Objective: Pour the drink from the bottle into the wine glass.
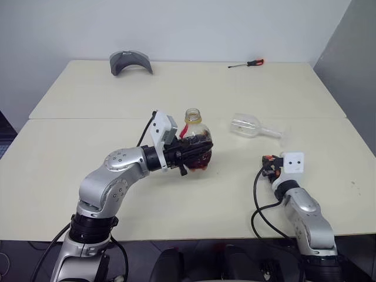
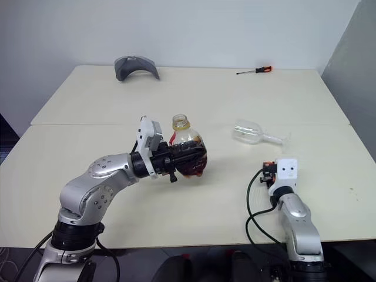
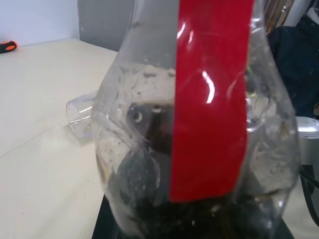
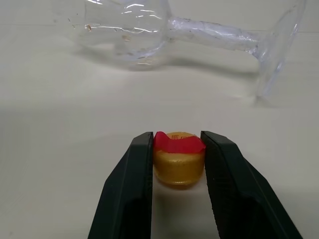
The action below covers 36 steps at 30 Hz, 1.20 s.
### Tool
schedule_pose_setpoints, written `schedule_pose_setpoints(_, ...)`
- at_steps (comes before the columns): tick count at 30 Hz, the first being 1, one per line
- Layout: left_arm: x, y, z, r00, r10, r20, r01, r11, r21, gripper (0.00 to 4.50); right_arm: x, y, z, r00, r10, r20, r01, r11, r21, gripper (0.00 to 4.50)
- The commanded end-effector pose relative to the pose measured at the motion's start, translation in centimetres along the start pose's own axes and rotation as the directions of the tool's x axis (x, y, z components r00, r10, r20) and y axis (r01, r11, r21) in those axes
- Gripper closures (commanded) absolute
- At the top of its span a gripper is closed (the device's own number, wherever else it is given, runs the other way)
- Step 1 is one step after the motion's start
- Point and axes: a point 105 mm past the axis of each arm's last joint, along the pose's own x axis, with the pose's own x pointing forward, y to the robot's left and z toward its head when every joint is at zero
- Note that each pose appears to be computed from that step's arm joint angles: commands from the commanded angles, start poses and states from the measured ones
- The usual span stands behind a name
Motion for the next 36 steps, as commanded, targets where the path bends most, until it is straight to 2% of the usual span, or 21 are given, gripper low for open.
schedule_pose_setpoints(1, -0.3, 0.0, 1.5, 0.999, 0.001, 0.036, -0.003, 0.999, 0.053, 3.46, -0.1, -1.1, -1.4, 0.997, -0.033, -0.07, 0.032, 0.999, -0.014, 2.61)
schedule_pose_setpoints(4, -0.3, 0.1, 1.6, 0.999, 0.006, 0.038, -0.008, 0.998, 0.057, 3.46, -0.2, -1.3, -1.6, 0.996, -0.034, -0.084, 0.033, 0.999, -0.018, 1.67)
schedule_pose_setpoints(9, -0.4, 0.2, 1.6, 0.999, 0.007, 0.037, -0.009, 0.998, 0.057, 3.46, -0.3, -1.4, -0.2, 0.997, -0.013, -0.079, 0.011, 1.0, -0.027, 0.03)
schedule_pose_setpoints(16, -0.8, 0.6, 1.6, 0.999, 0.029, 0.034, -0.031, 0.998, 0.055, 3.46, -1.5, 0.5, 5.2, 0.988, 0.154, 0.003, -0.154, 0.986, -0.056, 0.03)
schedule_pose_setpoints(19, -1.3, 1.5, 1.5, 0.996, 0.078, 0.03, -0.08, 0.995, 0.057, 3.46, -2.7, 2.7, 8.1, 0.941, 0.332, 0.063, -0.328, 0.943, -0.062, 0.03)
schedule_pose_setpoints(23, -1.8, 2.8, 1.5, 0.987, 0.156, 0.039, -0.158, 0.986, 0.054, 3.46, -3.5, 4.3, 10.1, 0.872, 0.481, 0.094, -0.467, 0.873, -0.14, 0.03)
schedule_pose_setpoints(26, -2.7, 5.4, 1.2, 0.952, 0.304, 0.042, -0.307, 0.949, 0.069, 3.46, -4.6, 7.2, 11.4, 0.714, 0.69, 0.12, -0.666, 0.722, -0.186, 0.03)
schedule_pose_setpoints(29, -3.4, 7.7, 0.8, 0.905, 0.422, 0.05, -0.425, 0.901, 0.086, 3.46, -5.1, 9.5, 11.8, 0.581, 0.806, 0.116, -0.768, 0.59, -0.25, 0.03)
schedule_pose_setpoints(36, -7.7, 13.9, 1.1, 0.692, 0.711, 0.125, -0.722, 0.682, 0.116, 3.46, -4.3, 13.3, 13.5, 0.458, 0.872, 0.173, -0.833, 0.489, -0.26, 0.03)
